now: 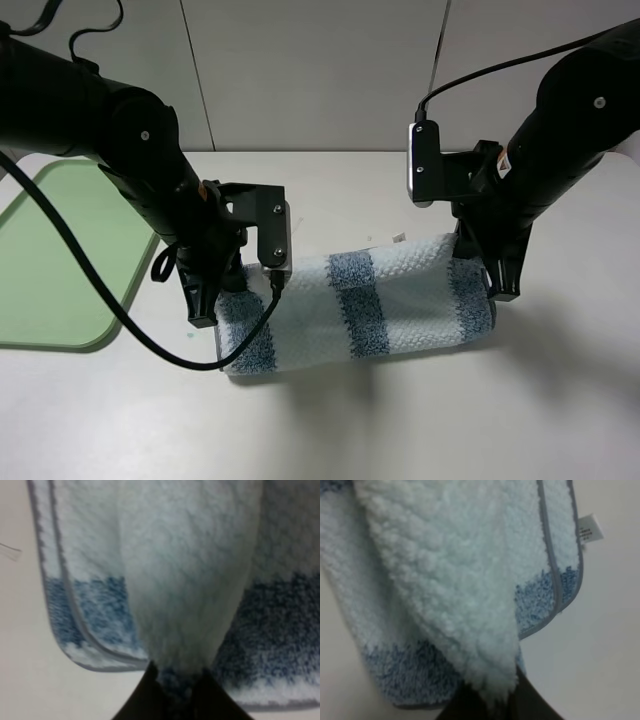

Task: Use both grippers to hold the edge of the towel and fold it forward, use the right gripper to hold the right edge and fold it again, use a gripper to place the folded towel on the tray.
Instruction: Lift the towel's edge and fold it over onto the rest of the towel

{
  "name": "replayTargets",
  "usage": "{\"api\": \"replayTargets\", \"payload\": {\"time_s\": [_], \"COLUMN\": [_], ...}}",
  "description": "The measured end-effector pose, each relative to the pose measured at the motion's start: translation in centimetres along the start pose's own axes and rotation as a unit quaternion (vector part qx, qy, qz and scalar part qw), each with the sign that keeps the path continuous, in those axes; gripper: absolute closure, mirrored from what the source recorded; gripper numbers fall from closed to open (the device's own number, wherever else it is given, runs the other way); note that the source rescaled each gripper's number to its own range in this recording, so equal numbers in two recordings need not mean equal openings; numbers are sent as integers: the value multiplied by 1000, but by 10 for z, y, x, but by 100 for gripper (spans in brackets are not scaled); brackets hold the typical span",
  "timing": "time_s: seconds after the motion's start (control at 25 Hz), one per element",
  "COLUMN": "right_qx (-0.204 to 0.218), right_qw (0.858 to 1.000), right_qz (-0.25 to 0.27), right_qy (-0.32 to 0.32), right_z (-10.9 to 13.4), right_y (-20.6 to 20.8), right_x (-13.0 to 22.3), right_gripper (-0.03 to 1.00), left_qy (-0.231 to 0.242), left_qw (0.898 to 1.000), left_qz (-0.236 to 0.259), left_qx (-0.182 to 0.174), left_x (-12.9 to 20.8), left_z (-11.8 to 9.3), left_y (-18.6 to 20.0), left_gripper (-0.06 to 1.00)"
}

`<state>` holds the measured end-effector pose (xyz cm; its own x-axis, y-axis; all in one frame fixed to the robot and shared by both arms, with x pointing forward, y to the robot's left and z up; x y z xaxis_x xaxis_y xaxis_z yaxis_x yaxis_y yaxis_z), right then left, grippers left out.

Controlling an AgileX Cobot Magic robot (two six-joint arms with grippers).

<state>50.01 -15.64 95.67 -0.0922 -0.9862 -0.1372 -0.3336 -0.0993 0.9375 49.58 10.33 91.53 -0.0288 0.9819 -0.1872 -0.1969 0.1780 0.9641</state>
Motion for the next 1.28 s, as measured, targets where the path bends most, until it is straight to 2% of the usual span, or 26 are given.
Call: {"api": "replayTargets", "payload": {"time_s": [0.28, 0.36, 0.4, 0.44, 0.52, 0.56, 0.64, 0.76, 1.08, 1.28], "right_qx": [16, 23, 23, 21, 20, 25, 38, 51, 54, 53], "right_qw": [1000, 1000, 1000, 1000, 999, 998, 998, 997, 997, 996], "right_qz": [-10, -17, -17, -15, -9, -5, 3, 12, 14, 14], "right_qy": [4, 3, -2, -13, -40, -49, -58, -60, -60, -72], "right_z": [-5, -6, -6, -6, -6, -7, -10, -12, -13, -13], "right_y": [0, 0, 0, 0, 0, 0, 0, 0, 0, 1], "right_x": [-3, -5, -5, -4, -3, -2, 0, 2, 3, 3], "right_gripper": [97, 95, 90, 77, 32, 19, 5, -2, -3, -3], "left_qy": [-4, -4, -2, 5, 33, 48, 66, 72, 76, 101], "left_qw": [999, 999, 999, 999, 999, 998, 996, 994, 994, 992], "left_qz": [-18, -18, -19, -19, -22, -28, -38, -50, -49, -51], "left_qx": [-27, -28, -28, -27, -30, -35, -46, -59, -58, -55], "left_x": [-4, -4, -4, -4, -4, -5, -5, -4, -3, -1], "left_z": [6, 6, 6, 6, 6, 7, 8, 7, 6, 2], "left_y": [0, 0, 0, 0, -1, -1, -3, -6, -7, 23], "left_gripper": [93, 86, 77, 62, 28, 15, 3, -3, -5, -5]}}
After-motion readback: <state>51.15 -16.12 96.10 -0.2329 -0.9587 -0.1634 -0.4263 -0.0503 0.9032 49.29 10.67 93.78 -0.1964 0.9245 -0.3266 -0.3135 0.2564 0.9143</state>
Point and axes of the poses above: a point on each arm's last joint axis where the gripper is mounted, y pointing back along that axis away from the gripper, z along the wrist's bending axis when the last joint is at zero, x = y × z, the point moved 2 cm from there along -y, pointing out along that axis toward the gripper
